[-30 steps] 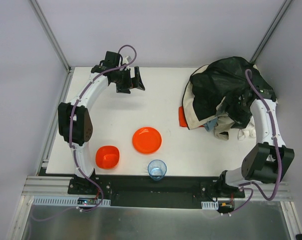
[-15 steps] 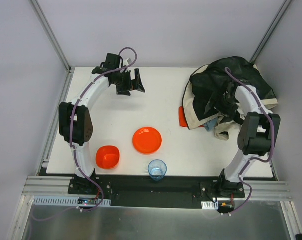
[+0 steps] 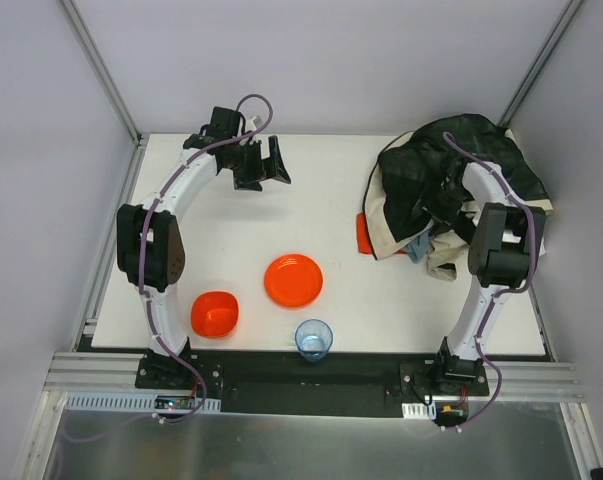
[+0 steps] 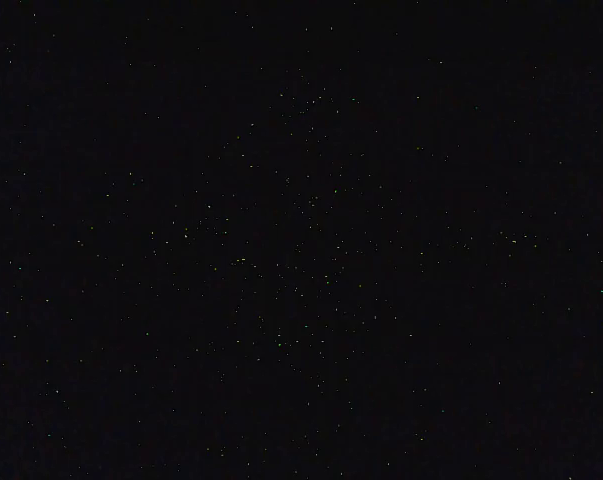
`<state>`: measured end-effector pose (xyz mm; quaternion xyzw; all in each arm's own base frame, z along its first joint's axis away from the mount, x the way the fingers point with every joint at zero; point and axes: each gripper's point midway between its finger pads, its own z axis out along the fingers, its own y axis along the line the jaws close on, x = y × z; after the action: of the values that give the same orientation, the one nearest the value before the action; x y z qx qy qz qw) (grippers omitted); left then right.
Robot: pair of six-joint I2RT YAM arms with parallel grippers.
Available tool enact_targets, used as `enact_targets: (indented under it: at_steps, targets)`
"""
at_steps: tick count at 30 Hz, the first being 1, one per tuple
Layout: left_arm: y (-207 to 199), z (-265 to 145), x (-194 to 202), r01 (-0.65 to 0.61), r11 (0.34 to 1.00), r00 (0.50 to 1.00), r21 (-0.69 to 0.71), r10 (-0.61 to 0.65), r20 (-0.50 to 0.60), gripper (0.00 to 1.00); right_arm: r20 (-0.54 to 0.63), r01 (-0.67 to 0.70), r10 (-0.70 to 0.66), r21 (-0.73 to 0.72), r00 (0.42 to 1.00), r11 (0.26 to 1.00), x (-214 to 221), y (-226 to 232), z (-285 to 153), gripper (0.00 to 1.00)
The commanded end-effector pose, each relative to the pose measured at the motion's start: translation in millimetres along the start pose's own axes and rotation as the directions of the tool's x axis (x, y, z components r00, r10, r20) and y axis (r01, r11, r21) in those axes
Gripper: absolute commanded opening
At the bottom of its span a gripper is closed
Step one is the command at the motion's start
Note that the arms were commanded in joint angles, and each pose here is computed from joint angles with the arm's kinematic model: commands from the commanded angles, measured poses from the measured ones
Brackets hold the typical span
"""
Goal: Pick out a specific cloth from the pile
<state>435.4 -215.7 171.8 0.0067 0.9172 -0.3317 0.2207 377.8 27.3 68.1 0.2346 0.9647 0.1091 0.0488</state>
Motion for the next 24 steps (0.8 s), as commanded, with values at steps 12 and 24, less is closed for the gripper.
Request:
enact_targets:
  at_steps: [12, 24]
  targets:
    - [-29.1, -11.5, -14.1, -0.014, 0.997, 0.999, 0.077, 0.011, 0.038, 0.99, -0.069, 0.026, -0.043, -0.229, 0.997, 0.973, 16.4, 45.3, -11.8, 0.01]
    - [-28.9, -16.6, -12.8, -0.018, 0.998, 0.999, 0.066, 0.015, 0.05, 0.99, 0.173, 0.169, -0.087, -0.545, 0.981, 0.821, -13.2, 126.2, -119.7, 0.01]
